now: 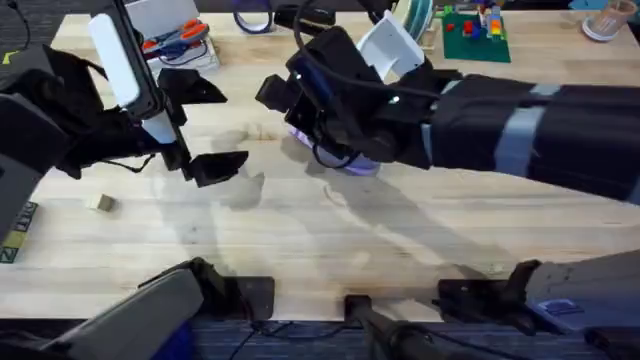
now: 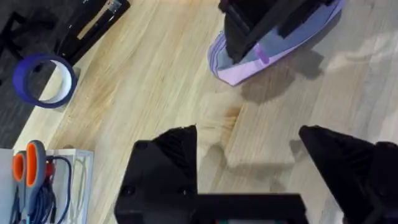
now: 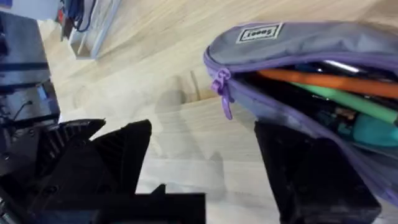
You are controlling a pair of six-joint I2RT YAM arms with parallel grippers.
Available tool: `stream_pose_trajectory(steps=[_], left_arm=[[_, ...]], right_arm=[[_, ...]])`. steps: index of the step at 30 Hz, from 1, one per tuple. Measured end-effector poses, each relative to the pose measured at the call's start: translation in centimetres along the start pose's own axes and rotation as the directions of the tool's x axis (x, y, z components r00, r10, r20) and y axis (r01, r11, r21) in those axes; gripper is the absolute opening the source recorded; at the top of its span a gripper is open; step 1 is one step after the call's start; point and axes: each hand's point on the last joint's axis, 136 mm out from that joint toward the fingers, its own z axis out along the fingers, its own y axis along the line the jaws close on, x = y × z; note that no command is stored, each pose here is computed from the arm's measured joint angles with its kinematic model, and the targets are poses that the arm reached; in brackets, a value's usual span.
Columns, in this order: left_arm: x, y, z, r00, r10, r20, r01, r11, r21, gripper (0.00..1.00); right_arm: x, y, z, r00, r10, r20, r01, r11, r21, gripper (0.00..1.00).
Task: Unzip the bag, pick up the pens from the table one at a time and place them inside, then zip the bag closed.
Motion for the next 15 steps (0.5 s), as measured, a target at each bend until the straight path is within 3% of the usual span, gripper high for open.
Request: stream_pose_trajectory(steps=[15], left_arm=[[0.0, 0.0, 0.0, 1.000, 0.000, 0.000, 0.000, 1.000, 0.000, 0.993]], right_arm=[[-1.0, -0.4, 1.6, 0.997, 0.001, 0.074, -0.002, 1.000, 0.011, 0.932]])
